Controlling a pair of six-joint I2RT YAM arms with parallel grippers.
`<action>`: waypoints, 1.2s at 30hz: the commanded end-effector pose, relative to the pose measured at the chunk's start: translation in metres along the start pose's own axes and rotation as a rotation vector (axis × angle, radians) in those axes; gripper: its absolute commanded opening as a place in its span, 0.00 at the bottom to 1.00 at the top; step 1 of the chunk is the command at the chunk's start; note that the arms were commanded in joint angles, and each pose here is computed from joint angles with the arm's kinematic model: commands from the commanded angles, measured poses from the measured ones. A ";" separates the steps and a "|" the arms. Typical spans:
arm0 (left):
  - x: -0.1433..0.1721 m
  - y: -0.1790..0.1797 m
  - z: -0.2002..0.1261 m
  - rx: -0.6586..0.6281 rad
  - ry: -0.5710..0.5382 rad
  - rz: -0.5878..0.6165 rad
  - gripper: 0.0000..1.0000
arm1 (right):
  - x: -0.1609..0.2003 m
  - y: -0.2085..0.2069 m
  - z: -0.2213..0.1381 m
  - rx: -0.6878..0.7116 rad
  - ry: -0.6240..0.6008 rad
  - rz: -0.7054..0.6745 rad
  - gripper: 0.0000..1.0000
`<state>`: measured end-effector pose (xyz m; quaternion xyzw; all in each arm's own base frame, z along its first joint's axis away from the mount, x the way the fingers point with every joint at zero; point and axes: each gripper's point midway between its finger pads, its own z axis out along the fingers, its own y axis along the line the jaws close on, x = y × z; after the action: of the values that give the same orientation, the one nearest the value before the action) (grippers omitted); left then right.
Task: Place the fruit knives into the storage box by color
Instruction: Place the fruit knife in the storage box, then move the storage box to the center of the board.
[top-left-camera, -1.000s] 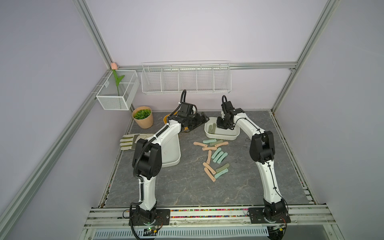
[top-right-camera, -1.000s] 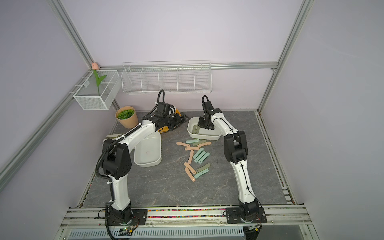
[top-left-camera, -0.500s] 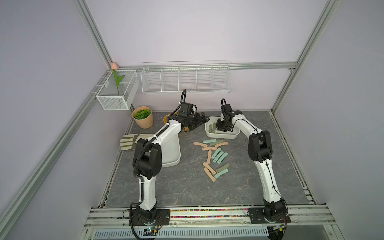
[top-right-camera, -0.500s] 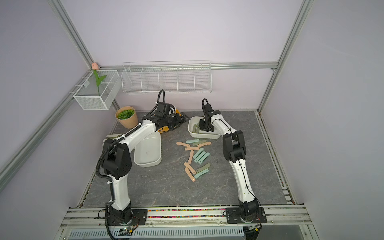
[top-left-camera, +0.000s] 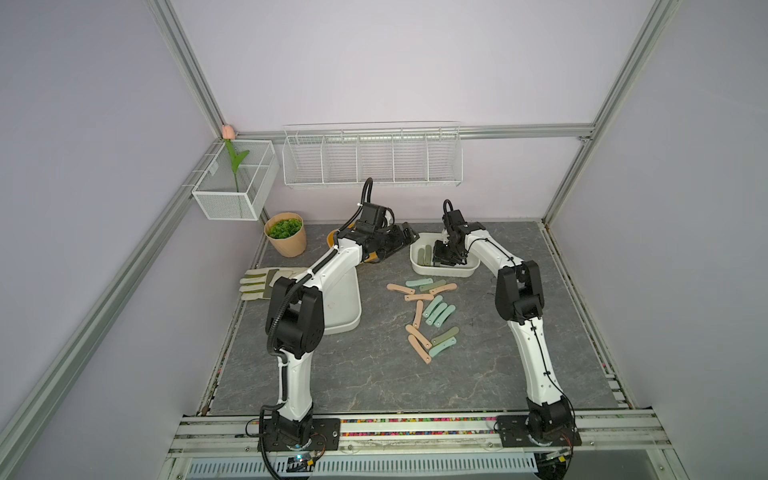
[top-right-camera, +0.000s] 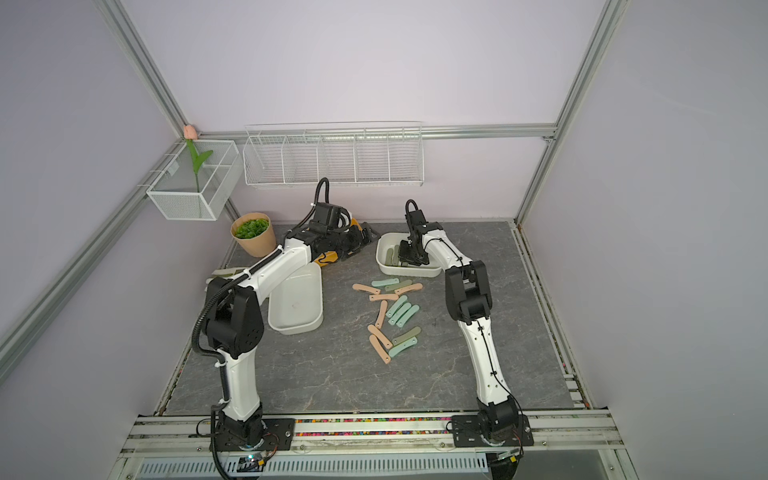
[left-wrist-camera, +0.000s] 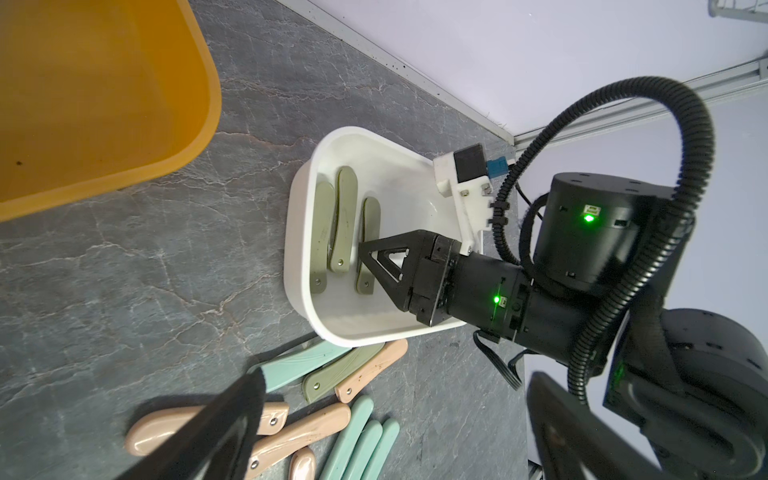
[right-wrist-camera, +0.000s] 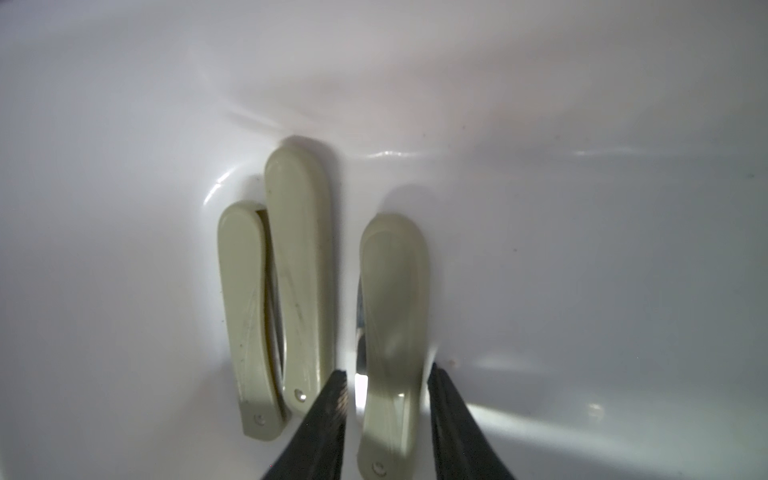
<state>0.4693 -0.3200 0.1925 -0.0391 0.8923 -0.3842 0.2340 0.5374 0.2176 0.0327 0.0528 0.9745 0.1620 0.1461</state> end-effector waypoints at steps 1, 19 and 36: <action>-0.006 0.000 0.003 -0.003 -0.001 -0.003 0.99 | -0.005 -0.001 -0.024 -0.008 -0.019 0.003 0.42; -0.004 -0.004 0.027 -0.034 0.027 0.031 0.99 | 0.030 -0.069 -0.067 0.032 -0.034 0.093 0.47; 0.017 -0.029 0.057 -0.017 0.081 0.071 0.99 | 0.078 -0.176 -0.102 0.091 -0.037 0.295 0.46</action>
<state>0.4769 -0.3742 0.1830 -0.0014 0.8993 -0.3776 0.2207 0.4250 0.0390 0.0335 0.2061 0.9633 0.1269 0.1165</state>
